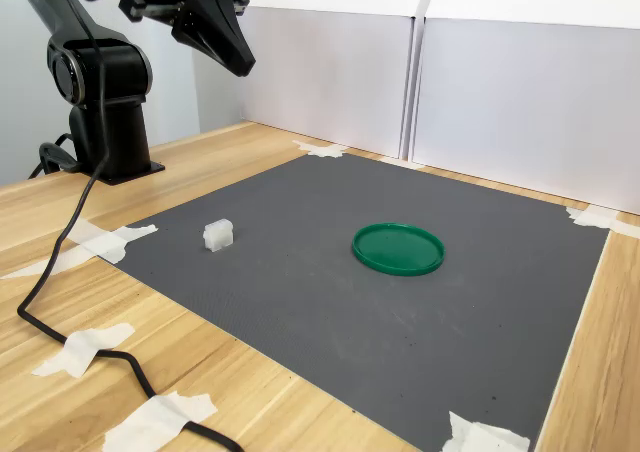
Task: Grasp a white terminal and put it on the green lid.
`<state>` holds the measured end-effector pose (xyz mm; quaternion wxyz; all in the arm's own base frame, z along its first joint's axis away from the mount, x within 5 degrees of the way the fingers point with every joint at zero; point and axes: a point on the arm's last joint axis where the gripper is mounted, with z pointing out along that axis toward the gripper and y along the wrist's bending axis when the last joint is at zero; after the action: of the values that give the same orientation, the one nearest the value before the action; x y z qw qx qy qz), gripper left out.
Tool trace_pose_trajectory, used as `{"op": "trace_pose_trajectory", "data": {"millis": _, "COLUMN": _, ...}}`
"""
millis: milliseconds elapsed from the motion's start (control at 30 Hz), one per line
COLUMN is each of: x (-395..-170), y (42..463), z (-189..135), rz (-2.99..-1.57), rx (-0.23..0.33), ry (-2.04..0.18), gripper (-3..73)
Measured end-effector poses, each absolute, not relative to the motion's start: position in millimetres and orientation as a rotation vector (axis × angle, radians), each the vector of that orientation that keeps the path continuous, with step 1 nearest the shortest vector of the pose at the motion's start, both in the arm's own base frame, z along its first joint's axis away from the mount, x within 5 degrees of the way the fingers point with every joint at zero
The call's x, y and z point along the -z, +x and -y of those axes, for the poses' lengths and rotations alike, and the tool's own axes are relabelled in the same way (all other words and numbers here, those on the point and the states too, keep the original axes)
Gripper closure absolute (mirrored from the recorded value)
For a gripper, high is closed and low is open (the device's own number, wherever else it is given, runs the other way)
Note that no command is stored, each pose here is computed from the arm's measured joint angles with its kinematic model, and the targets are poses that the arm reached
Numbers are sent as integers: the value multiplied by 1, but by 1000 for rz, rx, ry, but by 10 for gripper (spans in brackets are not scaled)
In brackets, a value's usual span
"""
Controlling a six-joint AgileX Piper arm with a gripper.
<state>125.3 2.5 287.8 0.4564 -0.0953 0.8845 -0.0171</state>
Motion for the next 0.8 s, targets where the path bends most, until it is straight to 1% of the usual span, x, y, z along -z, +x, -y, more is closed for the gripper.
{"op": "trace_pose_trajectory", "data": {"millis": 133, "x": -303, "y": 131, "z": 2, "rz": -2319, "rx": 112, "ry": -326, "gripper": 711}}
{"op": "trace_pose_trajectory", "data": {"millis": 200, "x": -306, "y": 135, "z": 3, "rz": -2372, "rx": 123, "ry": -347, "gripper": 711}}
{"op": "trace_pose_trajectory", "data": {"millis": 300, "x": -309, "y": 142, "z": 4, "rz": -2450, "rx": 114, "ry": -355, "gripper": 711}}
{"op": "trace_pose_trajectory", "data": {"millis": 400, "x": -307, "y": 147, "z": 4, "rz": -2510, "rx": 94, "ry": -319, "gripper": 711}}
{"op": "trace_pose_trajectory", "data": {"millis": 567, "x": -307, "y": 148, "z": 6, "rz": -2536, "rx": 102, "ry": -271, "gripper": 711}}
{"op": "trace_pose_trajectory", "data": {"millis": 633, "x": -303, "y": 150, "z": 7, "rz": -2575, "rx": 109, "ry": -276, "gripper": 710}}
{"op": "trace_pose_trajectory", "data": {"millis": 667, "x": -301, "y": 153, "z": 8, "rz": -2596, "rx": 114, "ry": -281, "gripper": 705}}
{"op": "trace_pose_trajectory", "data": {"millis": 733, "x": -295, "y": 158, "z": 8, "rz": -2638, "rx": 106, "ry": -286, "gripper": 686}}
{"op": "trace_pose_trajectory", "data": {"millis": 800, "x": -290, "y": 163, "z": 8, "rz": -2674, "rx": 99, "ry": -290, "gripper": 648}}
